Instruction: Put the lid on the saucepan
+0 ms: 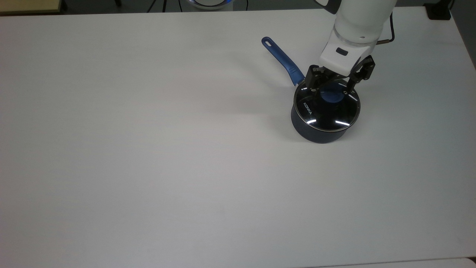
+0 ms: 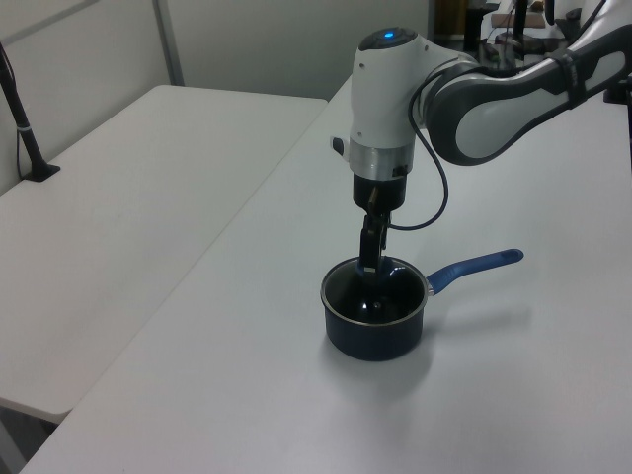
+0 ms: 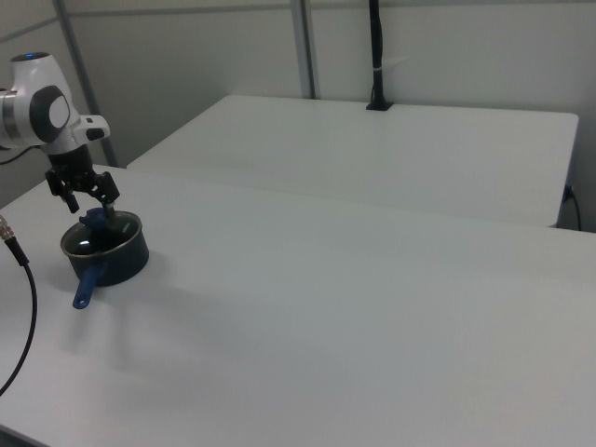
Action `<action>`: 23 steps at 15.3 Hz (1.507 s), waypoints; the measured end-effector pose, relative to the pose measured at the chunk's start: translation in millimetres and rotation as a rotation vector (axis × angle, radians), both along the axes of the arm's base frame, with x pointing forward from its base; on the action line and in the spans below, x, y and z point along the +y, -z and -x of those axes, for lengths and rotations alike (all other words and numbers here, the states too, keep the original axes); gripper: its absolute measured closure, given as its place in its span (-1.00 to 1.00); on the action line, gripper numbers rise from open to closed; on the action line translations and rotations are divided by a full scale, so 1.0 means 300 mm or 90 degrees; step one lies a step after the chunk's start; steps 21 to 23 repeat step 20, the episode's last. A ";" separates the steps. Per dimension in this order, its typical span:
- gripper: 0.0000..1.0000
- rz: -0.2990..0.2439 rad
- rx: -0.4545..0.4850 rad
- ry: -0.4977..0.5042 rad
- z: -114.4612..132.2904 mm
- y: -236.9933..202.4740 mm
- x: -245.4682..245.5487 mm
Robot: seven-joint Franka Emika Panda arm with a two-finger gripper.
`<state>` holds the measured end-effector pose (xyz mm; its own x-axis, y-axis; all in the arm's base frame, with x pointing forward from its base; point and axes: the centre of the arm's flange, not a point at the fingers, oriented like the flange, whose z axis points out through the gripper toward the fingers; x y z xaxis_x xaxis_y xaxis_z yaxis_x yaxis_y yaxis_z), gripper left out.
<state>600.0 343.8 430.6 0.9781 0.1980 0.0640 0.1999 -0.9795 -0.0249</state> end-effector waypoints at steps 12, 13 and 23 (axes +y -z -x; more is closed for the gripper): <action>-1.00 0.051 0.015 0.180 -0.059 -0.389 -0.751; -1.00 0.050 0.013 0.194 -0.044 -0.407 -0.802; -1.00 0.055 0.033 0.221 0.049 -0.448 -0.991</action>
